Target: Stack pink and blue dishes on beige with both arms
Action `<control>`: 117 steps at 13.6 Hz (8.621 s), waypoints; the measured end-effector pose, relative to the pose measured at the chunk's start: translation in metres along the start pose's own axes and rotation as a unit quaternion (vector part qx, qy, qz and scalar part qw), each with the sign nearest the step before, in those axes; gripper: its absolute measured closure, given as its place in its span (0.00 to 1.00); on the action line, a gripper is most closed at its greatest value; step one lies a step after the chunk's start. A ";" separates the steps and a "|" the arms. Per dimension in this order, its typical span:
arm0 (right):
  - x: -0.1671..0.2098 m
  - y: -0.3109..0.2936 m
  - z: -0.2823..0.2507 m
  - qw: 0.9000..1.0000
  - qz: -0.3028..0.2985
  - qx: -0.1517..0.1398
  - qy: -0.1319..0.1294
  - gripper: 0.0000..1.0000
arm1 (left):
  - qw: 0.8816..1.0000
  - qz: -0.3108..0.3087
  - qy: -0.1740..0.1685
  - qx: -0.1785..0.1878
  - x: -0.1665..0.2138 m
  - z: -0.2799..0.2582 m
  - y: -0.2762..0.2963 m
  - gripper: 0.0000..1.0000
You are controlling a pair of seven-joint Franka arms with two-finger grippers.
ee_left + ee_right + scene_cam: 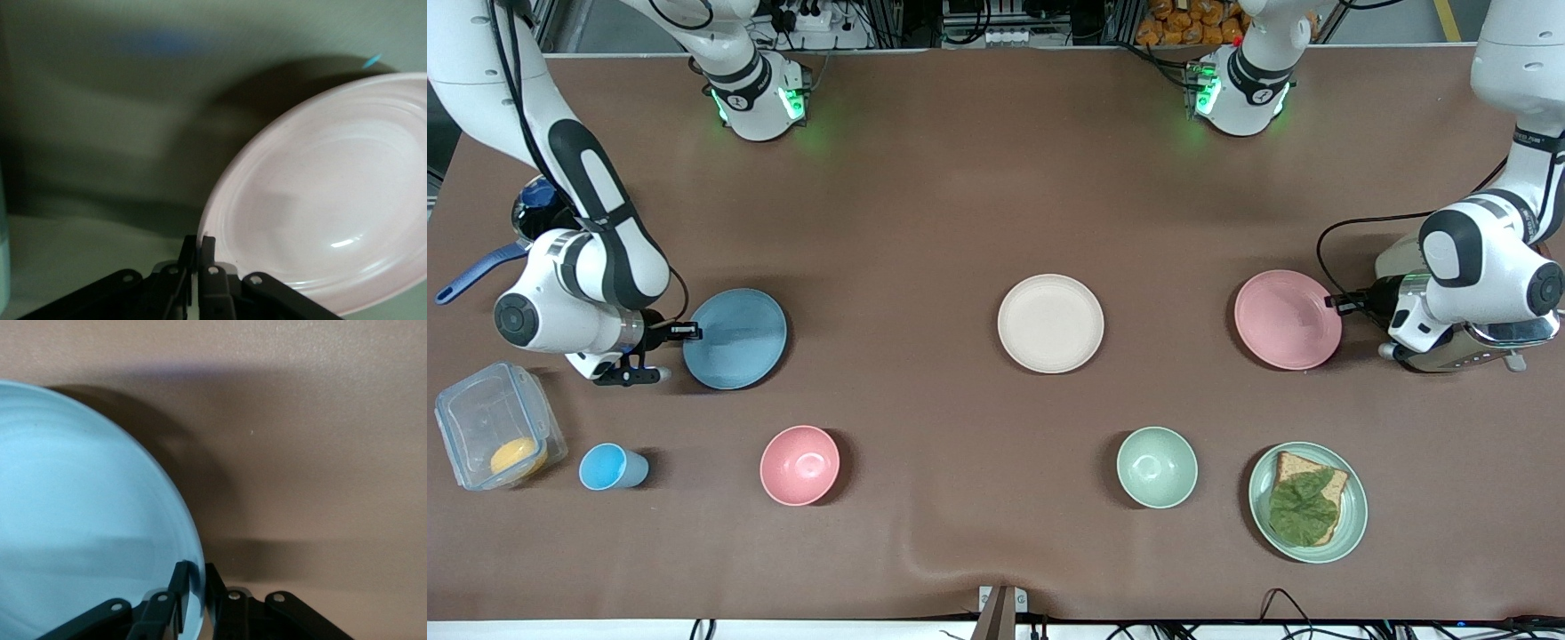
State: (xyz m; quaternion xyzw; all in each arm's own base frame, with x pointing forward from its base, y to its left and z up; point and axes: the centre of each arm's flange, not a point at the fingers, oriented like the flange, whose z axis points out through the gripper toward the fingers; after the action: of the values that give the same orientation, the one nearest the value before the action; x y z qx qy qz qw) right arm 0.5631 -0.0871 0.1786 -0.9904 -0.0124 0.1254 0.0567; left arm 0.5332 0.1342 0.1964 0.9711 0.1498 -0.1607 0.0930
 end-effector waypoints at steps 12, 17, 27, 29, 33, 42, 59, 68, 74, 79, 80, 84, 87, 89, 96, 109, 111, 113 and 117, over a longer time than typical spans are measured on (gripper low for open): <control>0.012 -0.014 -0.120 0.995 -0.094 -0.004 0.034 0.95 | 0.995 -0.095 -0.030 -0.032 -0.070 -0.070 0.316 0.95; 0.020 -0.041 -0.149 0.992 -0.120 -0.004 0.026 0.95 | 0.988 -0.150 -0.016 -0.044 -0.094 -0.003 0.398 0.95; 0.012 -0.218 -0.136 0.998 -0.051 0.031 -0.033 0.95 | 0.985 -0.164 -0.023 -0.038 -0.122 0.060 0.446 0.95; 0.005 -0.244 -0.137 0.998 -0.033 0.029 -0.044 0.95 | 0.984 -0.170 -0.024 -0.036 -0.127 0.065 0.451 0.95; -0.008 -0.253 -0.152 0.998 -0.026 0.028 -0.058 0.95 | 0.984 -0.174 -0.023 -0.037 -0.125 0.064 0.450 0.95; -0.016 -0.262 -0.159 0.996 -0.025 0.053 -0.069 0.95 | 0.980 -0.197 0.000 -0.038 -0.137 0.006 0.438 0.95; -0.017 -0.261 -0.158 0.996 -0.024 0.053 -0.072 0.95 | 0.986 -0.159 -0.026 0.041 -0.175 0.059 0.443 0.95; -0.020 -0.282 -0.155 0.994 -0.023 0.075 -0.074 0.95 | 0.987 -0.157 -0.025 0.036 -0.173 0.069 0.446 0.91; -0.021 -0.315 -0.147 0.994 0.007 0.081 -0.066 0.95 | 0.988 -0.154 -0.002 0.017 -0.161 0.040 0.455 0.33; -0.033 -0.400 -0.123 0.993 0.059 0.093 -0.038 0.95 | 0.986 -0.137 0.049 0.079 -0.150 -0.095 0.444 0.00; -0.038 -0.423 -0.114 0.993 0.070 0.093 -0.028 0.95 | 0.984 -0.140 0.061 0.091 -0.150 -0.127 0.439 0.00; -0.058 -0.511 -0.071 0.989 0.111 0.093 -0.005 0.95 | 0.978 -0.128 0.124 0.108 -0.166 -0.207 0.431 0.00; -0.061 -0.556 -0.041 0.987 0.125 0.098 0.009 0.95 | 0.975 -0.092 0.165 0.117 -0.178 -0.252 0.413 0.00; -0.057 -0.568 -0.022 0.987 0.128 0.101 0.016 0.95 | 0.974 -0.085 0.172 0.117 -0.174 -0.280 0.383 0.00; -0.024 -0.523 -0.075 0.987 0.135 0.083 -0.003 0.39 | 0.979 -0.042 0.148 0.136 -0.145 -0.324 0.293 0.00; -0.018 -0.216 -0.285 0.998 -0.052 -0.018 0.016 0.00 | 0.977 0.039 0.129 0.166 -0.151 -0.361 0.231 0.00; -0.049 -0.218 -0.326 0.995 -0.073 -0.042 0.046 0.00 | 0.976 0.048 0.131 0.168 -0.155 -0.361 0.237 0.00; -0.072 -0.201 -0.355 0.992 -0.091 -0.052 0.063 0.00 | 0.975 0.056 0.132 0.168 -0.159 -0.362 0.241 0.00; -0.111 -0.155 -0.392 0.996 -0.041 -0.045 0.062 0.00 | 0.979 0.081 0.126 0.139 -0.153 -0.368 0.215 0.00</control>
State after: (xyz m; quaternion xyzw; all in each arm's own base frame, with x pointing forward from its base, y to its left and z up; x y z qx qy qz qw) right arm 0.5522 0.0196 0.6005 -0.9965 -0.0551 0.0608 0.0176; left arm 0.5689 -0.0233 0.6194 0.9960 0.0568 -0.0483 -0.0496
